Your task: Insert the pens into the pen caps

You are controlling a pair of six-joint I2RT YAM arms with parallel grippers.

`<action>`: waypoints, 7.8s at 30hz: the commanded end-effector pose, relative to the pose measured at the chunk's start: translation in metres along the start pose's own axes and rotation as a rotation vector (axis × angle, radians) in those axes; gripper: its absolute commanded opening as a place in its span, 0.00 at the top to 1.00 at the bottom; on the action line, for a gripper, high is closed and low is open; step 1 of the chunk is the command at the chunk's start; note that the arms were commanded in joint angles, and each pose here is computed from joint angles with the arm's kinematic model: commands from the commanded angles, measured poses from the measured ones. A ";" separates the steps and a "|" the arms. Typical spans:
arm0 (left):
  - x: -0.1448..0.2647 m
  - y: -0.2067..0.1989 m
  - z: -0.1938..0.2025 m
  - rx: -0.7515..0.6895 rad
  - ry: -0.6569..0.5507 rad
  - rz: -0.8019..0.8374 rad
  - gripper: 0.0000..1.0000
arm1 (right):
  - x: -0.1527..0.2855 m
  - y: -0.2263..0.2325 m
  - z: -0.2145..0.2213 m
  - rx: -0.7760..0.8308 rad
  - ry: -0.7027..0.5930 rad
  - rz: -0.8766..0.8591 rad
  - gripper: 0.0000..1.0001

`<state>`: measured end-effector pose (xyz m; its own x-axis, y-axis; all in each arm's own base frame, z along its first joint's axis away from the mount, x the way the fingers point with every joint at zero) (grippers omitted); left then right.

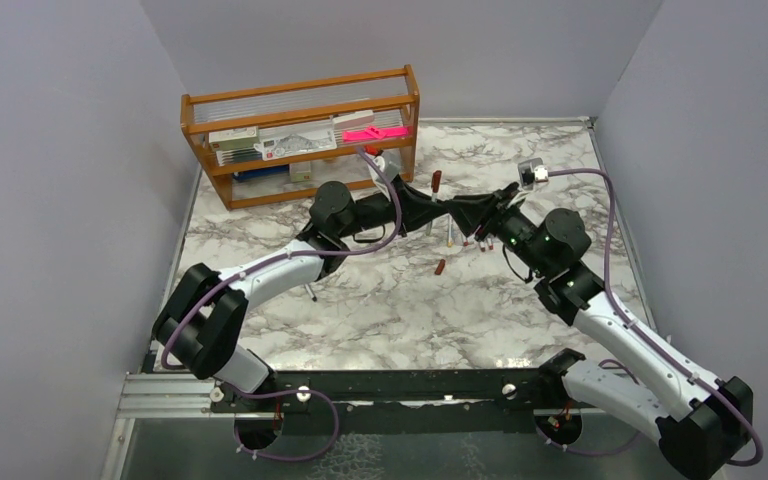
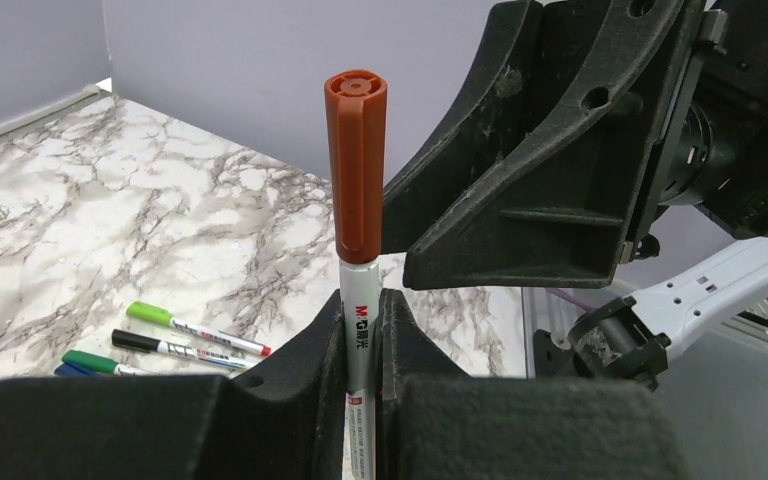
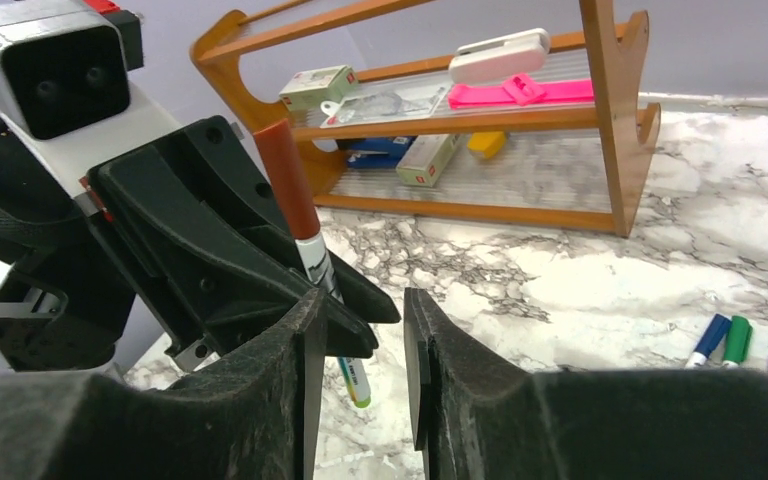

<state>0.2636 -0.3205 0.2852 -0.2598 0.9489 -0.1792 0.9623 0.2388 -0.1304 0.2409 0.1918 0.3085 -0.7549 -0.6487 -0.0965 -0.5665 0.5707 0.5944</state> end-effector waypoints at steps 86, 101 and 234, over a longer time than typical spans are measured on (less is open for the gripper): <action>-0.023 0.004 0.012 -0.091 0.032 -0.010 1.00 | 0.033 -0.009 -0.073 0.079 -0.310 0.306 0.56; -0.026 0.095 0.166 0.296 0.571 -0.704 1.00 | 0.072 -0.051 -0.046 0.047 -0.321 0.539 0.59; 0.253 0.111 0.101 0.595 0.579 -1.478 0.25 | -0.006 -0.151 0.178 -0.041 0.606 0.759 0.99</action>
<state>0.2965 -0.0709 0.1234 -0.6382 -0.0466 0.7684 -0.2748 0.9462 -0.1709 0.2741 0.1984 0.0644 -0.6068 -0.2711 0.7472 0.0169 0.9354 0.3531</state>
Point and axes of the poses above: each gripper's point midway between its finger pads, its own x axis back along the fingers, its own y axis along the line the jaws close on, z = x × y, the point moved 5 cm from there along x, back along the fingers, and after that the axes turned 12 degrees about -x, right-handed, at the moved point
